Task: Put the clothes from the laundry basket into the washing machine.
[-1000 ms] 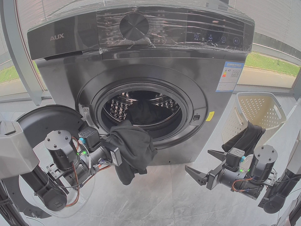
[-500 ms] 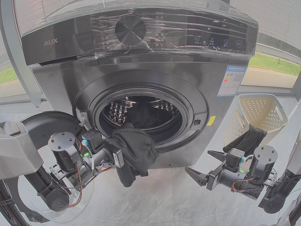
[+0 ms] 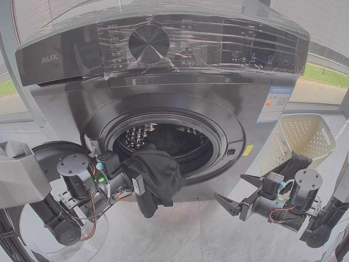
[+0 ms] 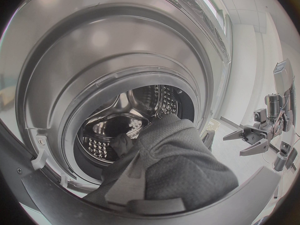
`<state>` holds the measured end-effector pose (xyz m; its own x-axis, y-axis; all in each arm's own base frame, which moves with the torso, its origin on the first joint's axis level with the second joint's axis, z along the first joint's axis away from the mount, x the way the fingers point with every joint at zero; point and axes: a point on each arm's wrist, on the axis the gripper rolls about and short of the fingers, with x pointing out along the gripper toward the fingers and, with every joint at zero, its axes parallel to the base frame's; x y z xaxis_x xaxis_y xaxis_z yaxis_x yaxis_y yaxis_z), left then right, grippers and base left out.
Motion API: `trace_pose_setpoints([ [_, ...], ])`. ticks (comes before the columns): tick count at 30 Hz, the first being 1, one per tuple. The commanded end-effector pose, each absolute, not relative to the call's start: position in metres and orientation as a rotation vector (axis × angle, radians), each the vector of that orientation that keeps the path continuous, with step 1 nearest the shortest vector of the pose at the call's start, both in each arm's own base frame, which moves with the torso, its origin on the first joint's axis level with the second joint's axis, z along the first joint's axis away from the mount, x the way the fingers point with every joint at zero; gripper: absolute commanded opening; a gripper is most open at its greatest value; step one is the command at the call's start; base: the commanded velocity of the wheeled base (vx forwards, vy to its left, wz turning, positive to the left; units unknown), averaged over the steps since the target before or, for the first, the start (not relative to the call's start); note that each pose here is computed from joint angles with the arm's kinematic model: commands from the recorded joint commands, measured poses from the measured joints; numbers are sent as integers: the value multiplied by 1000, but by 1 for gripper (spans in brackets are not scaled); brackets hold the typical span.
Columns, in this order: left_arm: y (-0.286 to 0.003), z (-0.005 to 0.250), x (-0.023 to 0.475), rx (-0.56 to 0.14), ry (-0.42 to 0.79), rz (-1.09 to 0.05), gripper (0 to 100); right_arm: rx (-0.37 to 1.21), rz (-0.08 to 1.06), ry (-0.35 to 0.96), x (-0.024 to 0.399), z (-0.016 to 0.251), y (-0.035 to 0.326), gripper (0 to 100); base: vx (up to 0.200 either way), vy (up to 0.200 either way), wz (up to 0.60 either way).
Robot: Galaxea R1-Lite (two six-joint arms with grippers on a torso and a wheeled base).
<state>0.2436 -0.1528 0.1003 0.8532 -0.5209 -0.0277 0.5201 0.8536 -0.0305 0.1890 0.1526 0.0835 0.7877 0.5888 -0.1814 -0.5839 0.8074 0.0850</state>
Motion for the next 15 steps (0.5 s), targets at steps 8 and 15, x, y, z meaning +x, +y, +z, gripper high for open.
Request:
trace_pose_setpoints([
  [8, -182, 71, 254, 10, 100, -615, 0, 19, 686, 203, 174, 86, 158, 100, 0, 0, 0],
  [15, -206, 51, 294, -63, 78, -599, 0, 22, 728, 185, 165, 91, 164, 100, 0, 0, 0],
])
